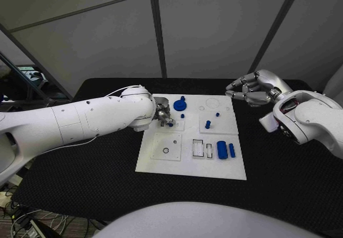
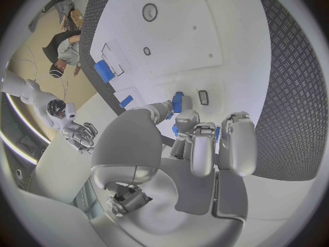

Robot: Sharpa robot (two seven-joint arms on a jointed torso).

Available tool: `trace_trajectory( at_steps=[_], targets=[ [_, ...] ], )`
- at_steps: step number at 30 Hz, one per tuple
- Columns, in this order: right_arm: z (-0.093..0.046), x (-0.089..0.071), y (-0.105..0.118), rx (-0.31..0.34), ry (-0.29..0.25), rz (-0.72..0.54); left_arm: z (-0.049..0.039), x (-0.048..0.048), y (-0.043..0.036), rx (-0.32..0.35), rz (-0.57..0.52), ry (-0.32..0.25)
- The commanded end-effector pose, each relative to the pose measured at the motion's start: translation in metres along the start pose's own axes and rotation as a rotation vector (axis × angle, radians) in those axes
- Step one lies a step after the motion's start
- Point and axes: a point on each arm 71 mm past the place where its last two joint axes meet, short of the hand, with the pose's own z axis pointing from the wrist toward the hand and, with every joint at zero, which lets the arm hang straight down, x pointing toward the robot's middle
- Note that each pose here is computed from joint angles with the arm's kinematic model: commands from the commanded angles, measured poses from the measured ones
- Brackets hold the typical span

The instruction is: Assemble the parts on the task board

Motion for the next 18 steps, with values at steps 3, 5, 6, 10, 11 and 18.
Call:
trace_trajectory(
  at_steps=[3,5,6,10,11,18],
  targets=[
    [0.0002,0.001,0.0019,-0.008,0.01,0.004,0.0003,0.0021,-0.0007,-0.002,0.024,0.027],
    [0.0002,0.0011,0.0019,-0.008,0.011,0.004,0.0004,0.0026,-0.001,-0.002,0.028,0.033],
    [0.0002,0.0012,0.0019,-0.008,0.011,0.004,0.0005,0.0027,-0.0012,-0.002,0.029,0.035],
    [0.0003,0.0013,0.002,-0.008,0.012,0.004,0.0011,0.0033,-0.0026,-0.001,0.032,0.04],
    [0.0003,0.0014,0.002,-0.008,0.012,0.004,0.0014,0.0034,-0.003,-0.001,0.033,0.041],
    [0.0004,0.0018,0.0023,-0.008,0.014,0.005,0.0043,0.0036,-0.0045,-0.006,0.038,0.05]
  ],
)
